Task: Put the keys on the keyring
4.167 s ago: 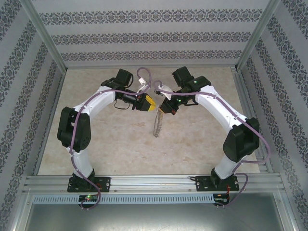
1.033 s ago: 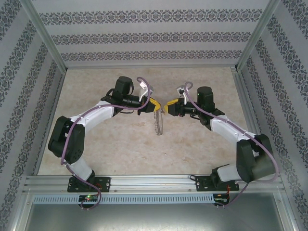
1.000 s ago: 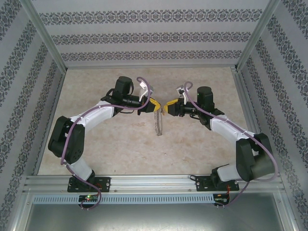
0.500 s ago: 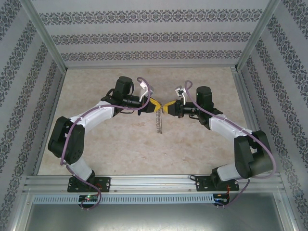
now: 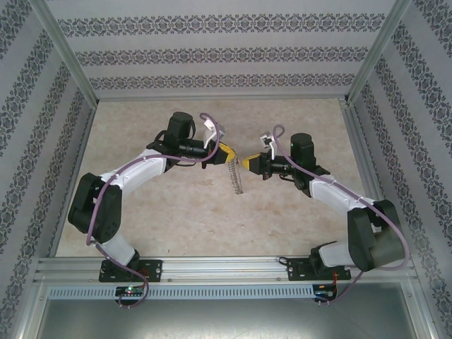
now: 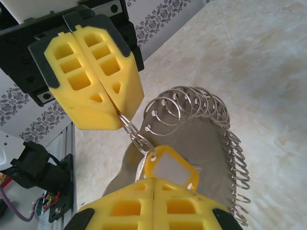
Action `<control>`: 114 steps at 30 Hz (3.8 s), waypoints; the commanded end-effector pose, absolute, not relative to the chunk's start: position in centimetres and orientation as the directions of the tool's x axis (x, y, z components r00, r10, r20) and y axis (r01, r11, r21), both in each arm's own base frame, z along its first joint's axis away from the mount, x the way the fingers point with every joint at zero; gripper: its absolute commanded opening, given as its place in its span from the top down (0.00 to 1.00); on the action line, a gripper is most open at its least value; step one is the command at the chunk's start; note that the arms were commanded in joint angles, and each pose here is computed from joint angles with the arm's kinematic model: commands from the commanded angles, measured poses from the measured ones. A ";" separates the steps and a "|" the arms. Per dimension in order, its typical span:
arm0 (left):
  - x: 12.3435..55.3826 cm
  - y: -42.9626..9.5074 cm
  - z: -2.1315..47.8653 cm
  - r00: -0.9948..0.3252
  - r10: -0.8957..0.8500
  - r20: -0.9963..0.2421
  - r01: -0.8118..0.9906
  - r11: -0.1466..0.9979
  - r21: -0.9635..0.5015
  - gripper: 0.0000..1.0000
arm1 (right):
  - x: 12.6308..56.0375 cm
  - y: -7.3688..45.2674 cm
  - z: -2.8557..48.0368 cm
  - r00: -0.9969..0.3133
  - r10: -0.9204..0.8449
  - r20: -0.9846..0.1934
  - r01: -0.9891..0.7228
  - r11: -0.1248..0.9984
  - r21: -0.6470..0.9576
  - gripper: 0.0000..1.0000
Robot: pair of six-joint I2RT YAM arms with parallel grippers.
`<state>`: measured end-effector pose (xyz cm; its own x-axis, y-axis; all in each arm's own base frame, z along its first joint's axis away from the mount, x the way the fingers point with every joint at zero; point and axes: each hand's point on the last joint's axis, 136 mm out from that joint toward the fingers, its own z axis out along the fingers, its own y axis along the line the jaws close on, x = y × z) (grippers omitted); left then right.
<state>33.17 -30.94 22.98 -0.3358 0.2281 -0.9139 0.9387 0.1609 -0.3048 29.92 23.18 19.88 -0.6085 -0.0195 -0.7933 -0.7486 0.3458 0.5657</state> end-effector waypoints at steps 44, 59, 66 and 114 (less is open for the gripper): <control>32.7 -31.2 25.5 -0.266 0.190 -0.945 0.960 0.140 -0.242 1.00 | 29.5 24.9 16.7 -0.621 -0.173 -0.764 -0.739 0.454 0.498 0.96; 32.6 -31.2 25.3 -0.270 0.190 -0.944 0.959 0.140 -0.246 1.00 | 30.5 21.8 19.4 -0.596 -0.044 -0.802 -0.709 0.498 0.499 0.55; 32.5 -31.2 25.2 -0.270 0.191 -0.944 0.959 0.139 -0.247 1.00 | 31.1 22.3 22.4 -0.559 0.019 -0.829 -0.745 0.428 0.512 0.57; 32.3 -31.2 25.5 -0.270 0.186 -0.945 0.960 0.127 -0.250 1.00 | 31.3 26.7 22.5 -0.585 -0.042 -0.810 -0.803 0.167 0.572 0.86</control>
